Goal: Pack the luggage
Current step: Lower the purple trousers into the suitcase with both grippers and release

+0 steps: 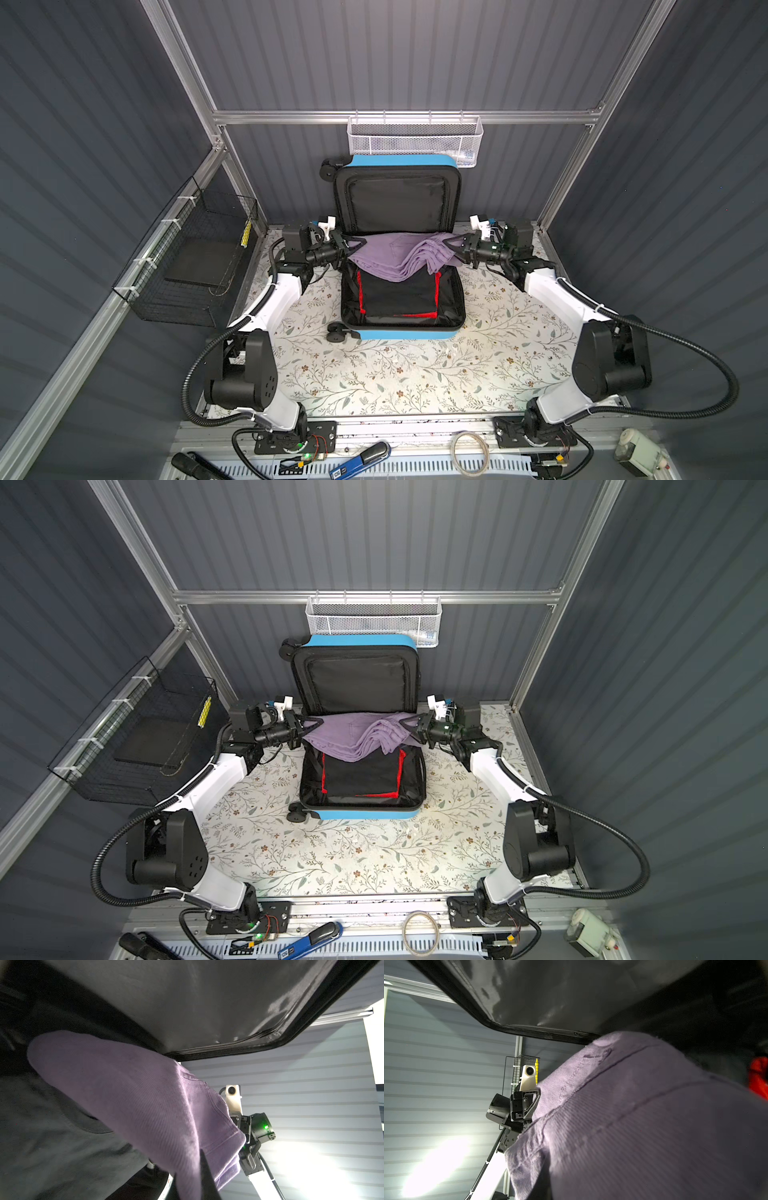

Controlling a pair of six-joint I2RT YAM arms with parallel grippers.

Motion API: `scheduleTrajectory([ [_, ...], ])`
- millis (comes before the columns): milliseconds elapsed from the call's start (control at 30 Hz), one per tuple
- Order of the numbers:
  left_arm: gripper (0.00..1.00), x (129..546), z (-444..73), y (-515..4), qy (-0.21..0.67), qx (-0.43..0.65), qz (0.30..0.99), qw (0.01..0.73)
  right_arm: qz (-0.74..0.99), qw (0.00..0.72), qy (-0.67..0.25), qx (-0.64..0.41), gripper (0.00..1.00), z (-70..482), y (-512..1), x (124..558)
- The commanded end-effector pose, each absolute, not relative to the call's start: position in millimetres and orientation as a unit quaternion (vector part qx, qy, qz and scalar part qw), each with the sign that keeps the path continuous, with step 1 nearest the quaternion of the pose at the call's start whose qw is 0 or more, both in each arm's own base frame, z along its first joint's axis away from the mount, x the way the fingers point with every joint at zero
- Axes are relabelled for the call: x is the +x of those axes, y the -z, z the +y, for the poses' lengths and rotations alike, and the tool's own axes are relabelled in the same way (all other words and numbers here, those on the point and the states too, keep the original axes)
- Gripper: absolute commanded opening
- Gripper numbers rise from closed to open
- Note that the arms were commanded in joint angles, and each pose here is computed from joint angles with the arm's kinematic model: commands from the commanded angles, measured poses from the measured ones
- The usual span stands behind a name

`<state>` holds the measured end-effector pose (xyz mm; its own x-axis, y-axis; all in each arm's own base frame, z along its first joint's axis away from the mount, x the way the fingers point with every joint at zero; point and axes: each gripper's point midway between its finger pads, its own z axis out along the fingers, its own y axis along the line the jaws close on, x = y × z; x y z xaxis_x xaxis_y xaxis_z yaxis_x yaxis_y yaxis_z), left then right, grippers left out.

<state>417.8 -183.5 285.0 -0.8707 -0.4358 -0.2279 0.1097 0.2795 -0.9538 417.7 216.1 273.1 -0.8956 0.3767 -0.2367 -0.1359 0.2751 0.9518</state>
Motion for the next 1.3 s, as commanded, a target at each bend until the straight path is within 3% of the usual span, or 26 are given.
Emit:
scheduleTrajectory([
  [0,0.0,415,-172,-304,0.592,-0.077,0.759,0.259,0.749,0.262,-0.607,0.038,0.0,222,-298,437],
  [433,0.0,413,-168,-272,0.584,-0.085,0.77,0.245,0.778,0.254,-0.574,-0.02,0.0,236,-246,455],
  [767,0.0,393,-169,-246,0.585,-0.104,0.771,0.228,0.789,0.243,-0.565,0.002,0.01,224,-216,451],
  [1100,0.0,365,-184,-205,0.576,-0.114,0.786,0.195,0.784,0.225,-0.576,0.051,0.44,205,-194,426],
  [1267,0.0,358,-185,-189,0.569,-0.123,0.791,0.188,0.781,0.217,-0.583,0.058,0.51,203,-193,414],
])
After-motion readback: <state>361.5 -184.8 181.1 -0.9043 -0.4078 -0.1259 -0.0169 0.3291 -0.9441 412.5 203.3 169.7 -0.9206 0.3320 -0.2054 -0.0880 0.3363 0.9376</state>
